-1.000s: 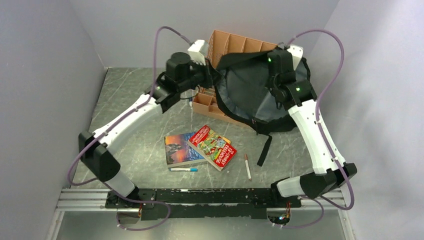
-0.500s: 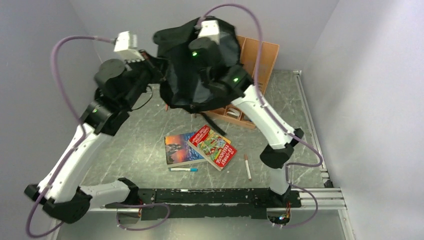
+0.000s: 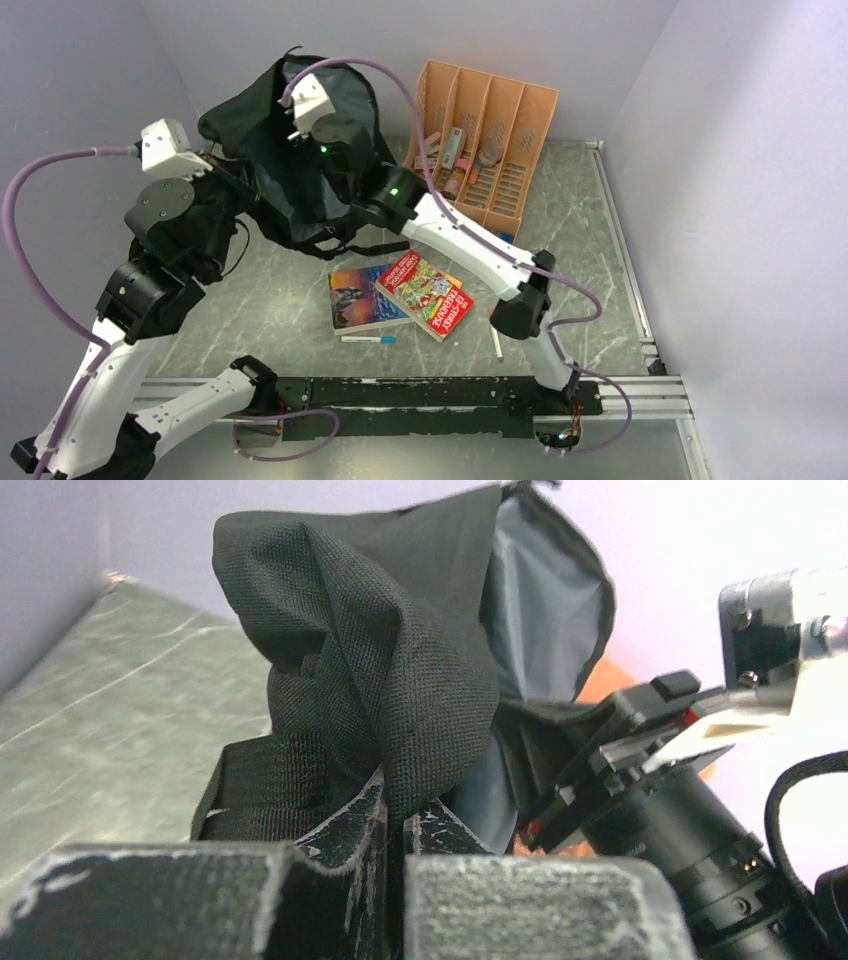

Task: Pack the student bag
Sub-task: Place the student bag at the center of the board.

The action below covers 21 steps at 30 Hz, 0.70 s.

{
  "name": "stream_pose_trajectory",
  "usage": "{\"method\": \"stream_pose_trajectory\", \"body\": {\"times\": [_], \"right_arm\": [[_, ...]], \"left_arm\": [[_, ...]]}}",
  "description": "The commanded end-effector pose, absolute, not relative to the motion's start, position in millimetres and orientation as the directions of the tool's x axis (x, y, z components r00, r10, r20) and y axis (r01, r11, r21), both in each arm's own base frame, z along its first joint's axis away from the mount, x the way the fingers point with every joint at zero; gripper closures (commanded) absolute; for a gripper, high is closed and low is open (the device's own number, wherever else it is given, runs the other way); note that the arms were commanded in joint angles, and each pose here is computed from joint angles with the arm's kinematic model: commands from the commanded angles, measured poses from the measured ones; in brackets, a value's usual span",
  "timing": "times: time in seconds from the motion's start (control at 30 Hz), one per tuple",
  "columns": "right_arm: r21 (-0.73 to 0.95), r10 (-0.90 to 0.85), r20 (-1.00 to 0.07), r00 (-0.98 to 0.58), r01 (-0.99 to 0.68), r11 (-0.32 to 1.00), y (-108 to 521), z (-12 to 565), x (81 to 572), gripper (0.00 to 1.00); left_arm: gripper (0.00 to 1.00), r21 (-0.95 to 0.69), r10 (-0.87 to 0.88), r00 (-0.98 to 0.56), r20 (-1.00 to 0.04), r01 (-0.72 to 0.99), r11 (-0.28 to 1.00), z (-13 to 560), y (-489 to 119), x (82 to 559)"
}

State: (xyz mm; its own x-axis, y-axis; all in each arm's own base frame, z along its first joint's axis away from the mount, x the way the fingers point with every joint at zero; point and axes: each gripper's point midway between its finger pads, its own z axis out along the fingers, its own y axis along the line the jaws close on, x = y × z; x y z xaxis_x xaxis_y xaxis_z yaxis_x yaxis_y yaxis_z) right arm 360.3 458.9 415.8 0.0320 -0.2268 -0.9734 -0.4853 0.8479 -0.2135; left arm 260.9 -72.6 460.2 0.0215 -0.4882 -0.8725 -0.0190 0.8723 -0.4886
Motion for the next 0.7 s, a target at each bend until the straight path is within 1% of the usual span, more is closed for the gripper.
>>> {"method": "stream_pose_trajectory", "body": {"times": [0.0,0.1,0.33,0.47,0.57,0.67], "right_arm": [[-0.244,-0.11,-0.96,0.258,-0.575,0.781,512,452,363,1.0],[-0.282,-0.11,-0.947,0.301,-0.618,0.734,542,433,367,1.0],[-0.279,0.026,-0.921,0.388,-0.705,0.653,593,411,365,1.0],[-0.285,0.031,-0.918,0.394,-0.714,0.64,618,363,376,1.0],[-0.306,-0.002,-0.921,0.39,-0.718,0.625,629,321,393,1.0],[-0.32,-0.03,-0.925,0.378,-0.735,0.598,631,288,406,1.0]], "left_arm": [[0.95,-0.45,-0.453,0.041,-0.89,-0.233,0.862,431,-27,243],[0.95,-0.46,-0.461,0.073,-0.885,-0.306,0.834,425,-5,228],[0.95,-0.484,-0.485,0.122,-0.866,-0.456,0.747,391,38,192],[0.95,-0.49,-0.49,0.151,-0.858,-0.525,0.696,360,54,180],[0.95,-0.466,-0.493,0.099,-0.864,-0.525,0.712,331,45,185],[0.95,-0.43,-0.503,0.014,-0.864,-0.539,0.724,298,32,193]]}}
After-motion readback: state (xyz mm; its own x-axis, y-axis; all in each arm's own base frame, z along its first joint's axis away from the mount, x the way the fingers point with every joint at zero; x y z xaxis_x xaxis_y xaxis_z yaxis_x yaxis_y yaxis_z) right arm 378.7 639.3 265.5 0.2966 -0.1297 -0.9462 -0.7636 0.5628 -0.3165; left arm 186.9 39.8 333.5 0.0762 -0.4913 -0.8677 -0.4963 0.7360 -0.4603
